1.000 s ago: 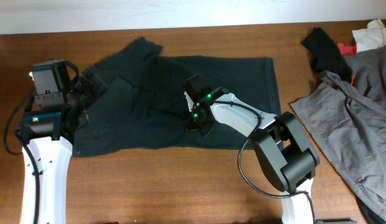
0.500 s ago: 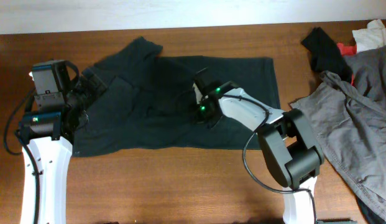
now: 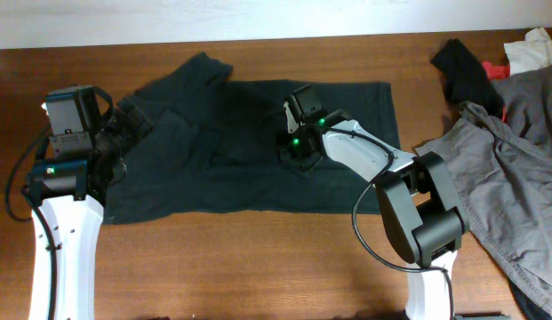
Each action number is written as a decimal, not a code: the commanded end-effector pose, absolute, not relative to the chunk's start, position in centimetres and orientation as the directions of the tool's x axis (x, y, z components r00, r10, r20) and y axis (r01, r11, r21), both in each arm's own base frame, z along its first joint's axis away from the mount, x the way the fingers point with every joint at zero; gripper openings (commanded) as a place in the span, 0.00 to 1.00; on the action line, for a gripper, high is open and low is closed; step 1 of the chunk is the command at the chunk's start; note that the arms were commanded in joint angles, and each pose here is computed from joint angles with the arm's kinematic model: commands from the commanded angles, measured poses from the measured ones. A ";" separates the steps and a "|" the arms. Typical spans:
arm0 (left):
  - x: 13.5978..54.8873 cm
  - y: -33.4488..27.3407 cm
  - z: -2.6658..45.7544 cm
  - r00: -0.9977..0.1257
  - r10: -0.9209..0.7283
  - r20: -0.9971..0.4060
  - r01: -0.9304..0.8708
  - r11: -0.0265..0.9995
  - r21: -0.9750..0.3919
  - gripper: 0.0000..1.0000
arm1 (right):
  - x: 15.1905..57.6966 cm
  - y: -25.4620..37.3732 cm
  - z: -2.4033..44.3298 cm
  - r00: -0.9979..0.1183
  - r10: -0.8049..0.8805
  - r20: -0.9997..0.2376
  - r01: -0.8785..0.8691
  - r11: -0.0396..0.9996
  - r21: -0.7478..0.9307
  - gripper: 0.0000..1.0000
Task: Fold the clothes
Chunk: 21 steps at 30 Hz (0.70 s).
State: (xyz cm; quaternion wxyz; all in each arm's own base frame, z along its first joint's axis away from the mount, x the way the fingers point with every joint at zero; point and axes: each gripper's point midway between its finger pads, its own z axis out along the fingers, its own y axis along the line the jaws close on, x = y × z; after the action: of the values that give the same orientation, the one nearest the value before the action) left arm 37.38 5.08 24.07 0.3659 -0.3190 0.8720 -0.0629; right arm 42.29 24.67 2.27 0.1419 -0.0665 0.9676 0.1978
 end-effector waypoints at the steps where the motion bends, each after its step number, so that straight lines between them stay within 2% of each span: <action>1: 37.3 5.4 23.9 -0.529 -0.599 -0.602 -0.519 0.789 -0.329 0.99 | 44.0 25.1 6.5 -0.938 -0.053 -0.343 -0.211 0.870 0.445 0.04; 4: 37.3 5.4 23.9 -0.529 -0.599 -0.602 -0.519 0.789 -0.329 0.99 | 43.2 26.0 9.7 -0.939 -0.070 -0.336 -0.243 0.826 0.508 0.04; 7: 37.3 5.4 23.9 -0.529 -0.599 -0.602 -0.519 0.789 -0.329 0.99 | 41.6 27.3 10.7 -0.943 -0.110 -0.314 -0.273 0.795 0.542 0.04; 12: 37.3 5.4 23.9 -0.529 -0.599 -0.602 -0.519 0.789 -0.329 0.99 | 39.2 29.6 9.0 -0.945 -0.180 -0.274 -0.302 0.805 0.512 0.04; 17: 37.3 5.4 23.9 -0.529 -0.599 -0.602 -0.519 0.789 -0.329 0.99 | 37.9 30.9 5.9 -0.942 -0.217 -0.257 -0.307 0.869 0.388 0.04; 21: 37.3 5.4 23.9 -0.529 -0.599 -0.601 -0.519 0.789 -0.329 0.99 | 36.7 32.2 4.1 -0.946 -0.238 -0.221 -0.309 0.870 0.383 0.04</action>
State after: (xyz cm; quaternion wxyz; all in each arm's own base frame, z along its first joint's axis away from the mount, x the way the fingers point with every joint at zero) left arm 37.38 5.08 24.07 0.3659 -0.3190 0.8720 -0.0629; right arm 36.34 32.45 5.88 0.0880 -0.1577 0.9545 0.2372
